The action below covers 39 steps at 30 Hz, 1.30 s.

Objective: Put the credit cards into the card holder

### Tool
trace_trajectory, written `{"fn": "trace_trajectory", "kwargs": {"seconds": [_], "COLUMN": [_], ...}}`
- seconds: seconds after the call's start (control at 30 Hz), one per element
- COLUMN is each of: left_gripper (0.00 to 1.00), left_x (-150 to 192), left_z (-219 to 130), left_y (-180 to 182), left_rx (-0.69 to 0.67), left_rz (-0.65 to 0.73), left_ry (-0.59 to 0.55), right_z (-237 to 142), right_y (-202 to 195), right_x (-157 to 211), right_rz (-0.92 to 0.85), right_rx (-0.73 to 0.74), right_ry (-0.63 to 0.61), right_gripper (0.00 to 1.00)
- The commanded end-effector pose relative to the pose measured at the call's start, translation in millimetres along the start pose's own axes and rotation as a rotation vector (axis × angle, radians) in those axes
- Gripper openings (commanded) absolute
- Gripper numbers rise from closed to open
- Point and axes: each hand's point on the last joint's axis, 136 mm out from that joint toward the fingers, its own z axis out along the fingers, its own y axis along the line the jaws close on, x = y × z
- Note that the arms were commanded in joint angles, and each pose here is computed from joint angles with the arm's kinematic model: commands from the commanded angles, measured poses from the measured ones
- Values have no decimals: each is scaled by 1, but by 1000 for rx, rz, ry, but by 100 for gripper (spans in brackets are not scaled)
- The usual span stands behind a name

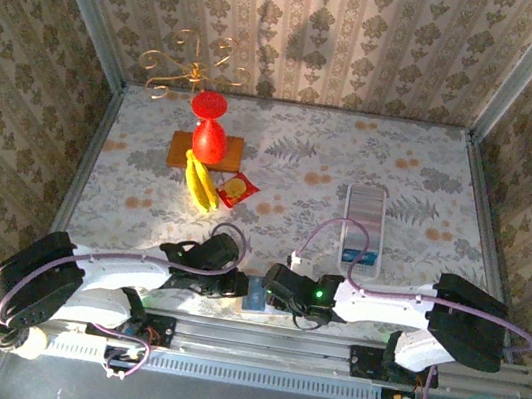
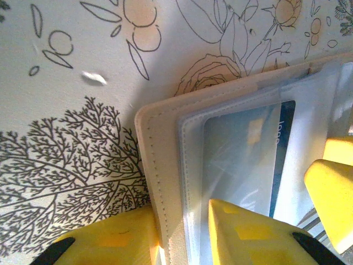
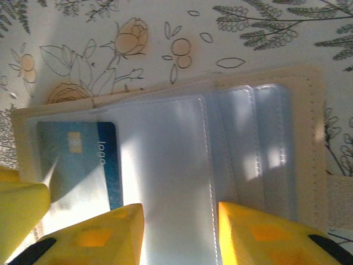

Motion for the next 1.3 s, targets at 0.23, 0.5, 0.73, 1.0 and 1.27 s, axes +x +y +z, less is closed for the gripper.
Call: {"fn": "trace_trajectory", "kwargs": {"seconds": [0.23, 0.5, 0.73, 1.0, 1.27], "left_gripper": [29, 29, 28, 28, 28], "left_x": [6, 5, 5, 5, 5], "left_z": [5, 6, 6, 5, 4], "left_y": [10, 10, 10, 11, 12], "left_rx": [-34, -34, -34, -33, -30], "left_rz": [17, 12, 9, 6, 2], "left_ry": [27, 25, 22, 19, 13], "right_z": [-7, -10, -2, 6, 0], "right_y": [6, 17, 11, 13, 37], "right_x": [-4, -6, 2, 3, -3], "right_rz": [-14, -23, 11, 76, 23], "right_rx": [-42, -95, -83, -139, -207], "right_ry": [-27, -32, -1, 11, 5], "right_gripper": [40, 40, 40, 38, 32]}}
